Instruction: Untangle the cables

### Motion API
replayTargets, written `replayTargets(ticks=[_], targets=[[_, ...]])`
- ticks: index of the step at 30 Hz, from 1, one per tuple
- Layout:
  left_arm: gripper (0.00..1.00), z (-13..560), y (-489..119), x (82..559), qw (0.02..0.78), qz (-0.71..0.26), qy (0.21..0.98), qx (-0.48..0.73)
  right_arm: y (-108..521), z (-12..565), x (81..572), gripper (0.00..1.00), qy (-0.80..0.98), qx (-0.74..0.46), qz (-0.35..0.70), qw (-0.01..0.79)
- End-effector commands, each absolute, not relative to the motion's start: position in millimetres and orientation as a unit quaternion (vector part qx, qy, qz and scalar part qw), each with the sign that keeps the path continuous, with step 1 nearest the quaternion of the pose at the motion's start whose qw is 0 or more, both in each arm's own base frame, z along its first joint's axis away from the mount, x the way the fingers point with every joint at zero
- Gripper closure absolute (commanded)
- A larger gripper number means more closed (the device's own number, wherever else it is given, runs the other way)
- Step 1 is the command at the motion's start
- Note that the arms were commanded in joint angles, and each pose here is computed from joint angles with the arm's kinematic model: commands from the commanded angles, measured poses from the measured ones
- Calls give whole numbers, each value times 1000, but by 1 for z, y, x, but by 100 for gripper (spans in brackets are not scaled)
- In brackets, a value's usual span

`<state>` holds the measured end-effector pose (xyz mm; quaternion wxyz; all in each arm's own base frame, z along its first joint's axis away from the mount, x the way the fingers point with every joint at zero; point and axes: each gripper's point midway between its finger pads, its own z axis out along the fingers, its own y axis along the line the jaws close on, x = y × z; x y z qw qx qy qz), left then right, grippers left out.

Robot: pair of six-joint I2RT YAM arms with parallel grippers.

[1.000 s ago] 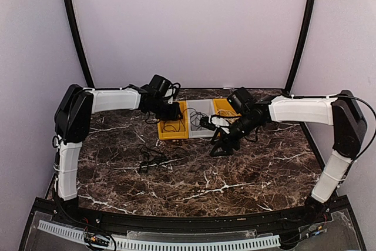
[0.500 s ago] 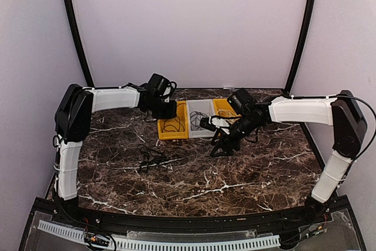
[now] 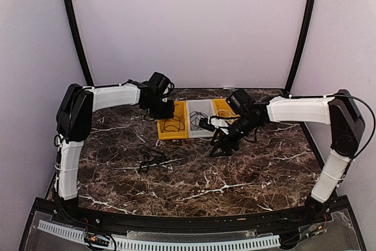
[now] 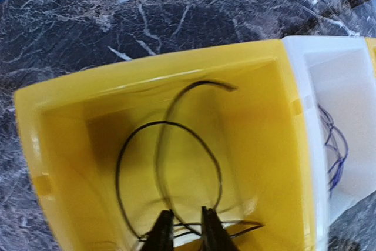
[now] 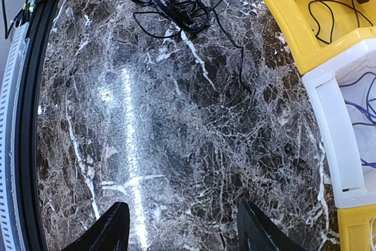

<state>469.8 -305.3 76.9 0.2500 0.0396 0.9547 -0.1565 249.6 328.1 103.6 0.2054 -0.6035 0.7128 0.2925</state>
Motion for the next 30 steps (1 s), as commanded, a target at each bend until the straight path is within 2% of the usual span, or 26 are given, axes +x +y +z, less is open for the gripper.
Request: replayTargets(ticks=[1,4,13,23,25,27,30], targets=[[75,87,-312,466,234,-177,955,47,348,107,260,36,703,-611,292,217],[65,104,-315,465,244,-184,951,53,363,101,267,35,703,-619,277,215],[56,169,-301,452,301,-193,932,52,413,81,290,35,709,-626,241,219],[44,228,-240,419,379,-144,914,15,448,54,306,34,723,-615,234,210],[44,227,-229,408,385,-141,912,13,452,51,308,38,726,-612,236,206],[44,233,-225,399,400,-151,904,19,453,49,307,48,726,-612,240,202],[44,249,-223,383,432,-177,883,46,452,57,306,78,723,-614,239,210]])
